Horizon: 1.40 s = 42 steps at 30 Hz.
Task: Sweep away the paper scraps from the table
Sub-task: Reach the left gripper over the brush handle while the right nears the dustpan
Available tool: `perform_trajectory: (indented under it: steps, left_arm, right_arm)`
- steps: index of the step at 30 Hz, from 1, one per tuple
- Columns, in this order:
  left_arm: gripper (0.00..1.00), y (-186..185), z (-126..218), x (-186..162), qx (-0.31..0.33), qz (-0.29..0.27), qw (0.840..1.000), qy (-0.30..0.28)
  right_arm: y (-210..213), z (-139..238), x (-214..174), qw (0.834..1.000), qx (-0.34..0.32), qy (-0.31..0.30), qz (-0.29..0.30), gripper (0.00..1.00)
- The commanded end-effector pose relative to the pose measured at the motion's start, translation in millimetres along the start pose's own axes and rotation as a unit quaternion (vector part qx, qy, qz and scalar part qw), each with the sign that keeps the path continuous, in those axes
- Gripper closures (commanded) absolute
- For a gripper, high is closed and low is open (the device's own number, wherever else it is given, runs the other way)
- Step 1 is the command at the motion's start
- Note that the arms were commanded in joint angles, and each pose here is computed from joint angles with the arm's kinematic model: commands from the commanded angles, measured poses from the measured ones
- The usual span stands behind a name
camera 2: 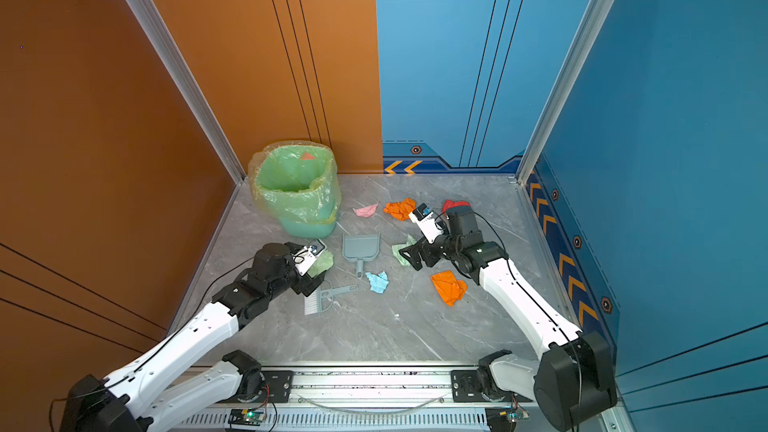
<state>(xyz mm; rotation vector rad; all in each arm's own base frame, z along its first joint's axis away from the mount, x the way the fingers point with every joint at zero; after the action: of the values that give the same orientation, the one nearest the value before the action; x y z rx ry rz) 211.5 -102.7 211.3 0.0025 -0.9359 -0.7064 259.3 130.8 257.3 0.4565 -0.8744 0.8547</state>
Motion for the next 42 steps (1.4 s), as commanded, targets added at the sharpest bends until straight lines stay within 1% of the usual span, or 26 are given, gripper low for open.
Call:
perform_trajectory:
  steps: [1, 5, 11, 14, 19, 25, 32, 39, 42]
  left_arm:
    - [0.02, -6, 1, -8, -0.033, -0.047, 0.997, 0.052]
    - [0.02, -8, -1, -11, -0.058, -0.079, 0.993, 0.066]
    - [0.02, -10, -10, -19, -0.085, -0.105, 0.987, 0.084]
    - [0.02, -13, -18, -21, -0.108, -0.111, 0.983, 0.100]
    - [0.02, -18, -29, -19, -0.145, -0.119, 0.976, 0.106]
    - [0.02, -19, -35, -18, -0.162, -0.138, 0.969, 0.122]
    - [0.02, -21, -36, -16, -0.183, -0.152, 0.965, 0.112]
    - [0.02, -22, -41, -21, -0.196, -0.163, 0.956, 0.146]
    - [0.02, -22, -44, -19, -0.202, -0.164, 0.954, 0.150]
  right_arm:
    - [10, 0, 4, 0.999, 0.035, 0.007, 0.011, 0.00]
    - [17, -6, 3, 0.999, 0.048, 0.013, 0.011, 0.00]
    - [24, -13, 3, 0.998, 0.058, 0.016, 0.018, 0.00]
    - [27, -16, 6, 0.998, 0.062, 0.015, 0.024, 0.00]
    - [29, -19, 10, 0.997, 0.068, 0.014, 0.028, 0.00]
    - [31, -19, 12, 0.997, 0.063, 0.010, 0.033, 0.00]
    - [30, -22, 10, 0.998, 0.059, 0.008, 0.033, 0.00]
    - [29, -24, 9, 0.998, 0.057, 0.011, 0.032, 0.00]
    - [30, -24, 8, 0.998, 0.056, 0.012, 0.032, 0.00]
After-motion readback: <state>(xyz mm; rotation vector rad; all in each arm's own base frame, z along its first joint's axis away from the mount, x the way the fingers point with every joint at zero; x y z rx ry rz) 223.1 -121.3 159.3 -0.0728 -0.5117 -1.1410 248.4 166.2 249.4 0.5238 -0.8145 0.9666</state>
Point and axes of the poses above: each gripper's point midway between its finger pads, its own z axis back along the fingers, its own y axis along the line the jaws close on, x = y × z, the point moved 10 cm from there along z, back along the fingers, and after that the axes turned 8 degrees about z, right-handed, at the moved point
